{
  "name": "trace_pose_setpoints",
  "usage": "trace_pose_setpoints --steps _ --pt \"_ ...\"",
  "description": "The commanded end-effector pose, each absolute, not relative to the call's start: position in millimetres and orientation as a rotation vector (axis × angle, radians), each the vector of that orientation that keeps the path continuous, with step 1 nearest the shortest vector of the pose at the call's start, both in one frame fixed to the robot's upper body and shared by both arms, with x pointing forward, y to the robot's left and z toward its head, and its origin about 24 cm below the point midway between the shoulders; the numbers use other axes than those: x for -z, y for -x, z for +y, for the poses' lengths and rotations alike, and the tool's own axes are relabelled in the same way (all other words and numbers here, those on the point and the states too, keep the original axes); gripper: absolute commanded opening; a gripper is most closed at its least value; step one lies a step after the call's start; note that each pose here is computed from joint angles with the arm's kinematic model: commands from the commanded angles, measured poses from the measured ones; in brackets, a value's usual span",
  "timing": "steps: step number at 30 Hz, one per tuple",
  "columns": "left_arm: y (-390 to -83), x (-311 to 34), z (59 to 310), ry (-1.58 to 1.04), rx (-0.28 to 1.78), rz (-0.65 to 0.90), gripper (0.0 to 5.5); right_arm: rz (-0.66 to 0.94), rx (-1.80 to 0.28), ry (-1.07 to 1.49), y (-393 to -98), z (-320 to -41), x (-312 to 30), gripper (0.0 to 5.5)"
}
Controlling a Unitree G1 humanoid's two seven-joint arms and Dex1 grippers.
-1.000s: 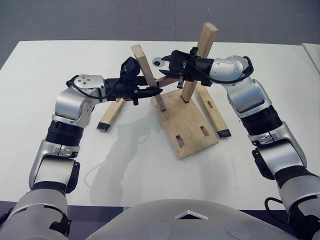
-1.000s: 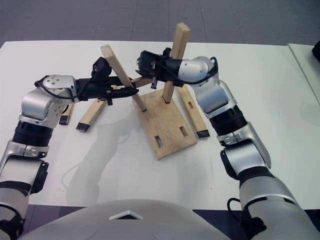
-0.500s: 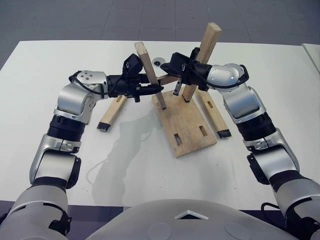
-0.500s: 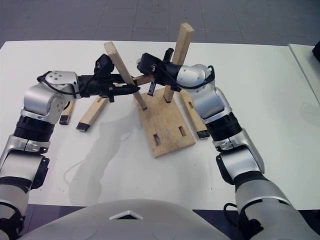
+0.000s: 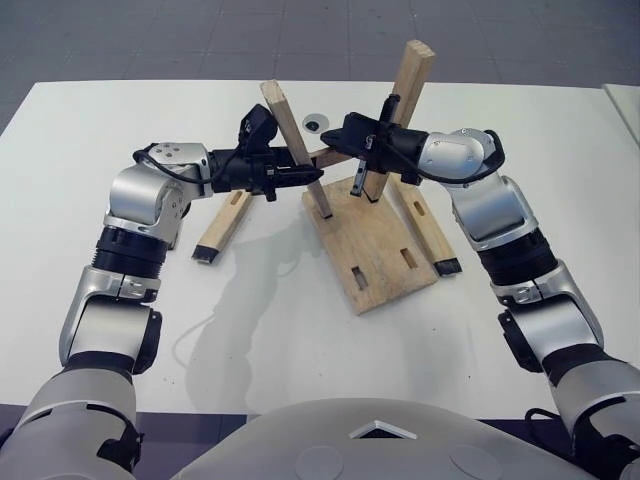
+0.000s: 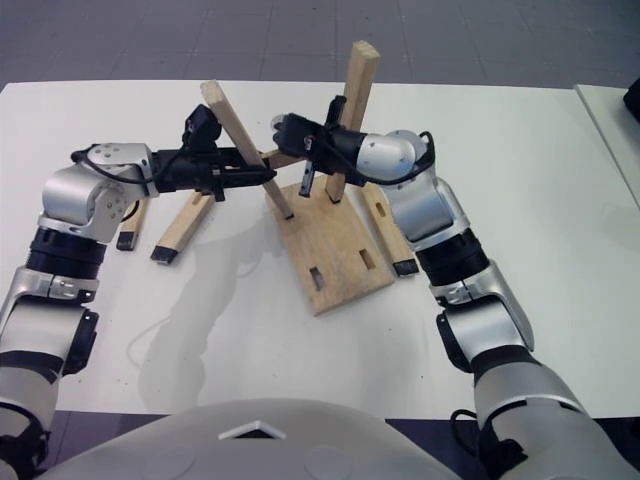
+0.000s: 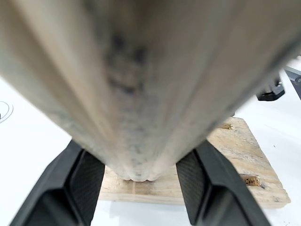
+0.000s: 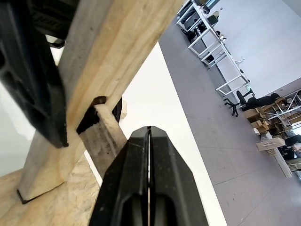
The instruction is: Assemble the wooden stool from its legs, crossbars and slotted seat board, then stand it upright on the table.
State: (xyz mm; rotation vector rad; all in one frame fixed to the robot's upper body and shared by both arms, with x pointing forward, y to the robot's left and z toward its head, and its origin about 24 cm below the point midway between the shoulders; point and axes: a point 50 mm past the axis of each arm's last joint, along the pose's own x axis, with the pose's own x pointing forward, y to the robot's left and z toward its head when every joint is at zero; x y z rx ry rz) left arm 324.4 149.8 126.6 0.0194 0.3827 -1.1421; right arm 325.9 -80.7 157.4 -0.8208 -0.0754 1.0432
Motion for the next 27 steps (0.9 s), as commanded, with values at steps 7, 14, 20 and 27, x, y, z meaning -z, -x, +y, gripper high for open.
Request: trace_pose_setpoints --steps 7,14,20,27 --pt "-296 -57 158 -0.076 1.060 0.816 2.04 -0.376 -0.903 0.770 -330 -73 -231 0.00" --pt "-296 -48 160 -0.147 1.053 0.872 2.04 0.099 -1.112 0.717 -323 -93 -138 0.00" --pt "-292 -32 157 -0.221 1.043 0.925 2.04 0.185 -1.121 0.727 -321 -101 -120 0.00" --pt "-293 -41 160 -0.173 1.025 0.878 2.04 -0.374 -0.830 0.695 -331 -91 -229 0.00"
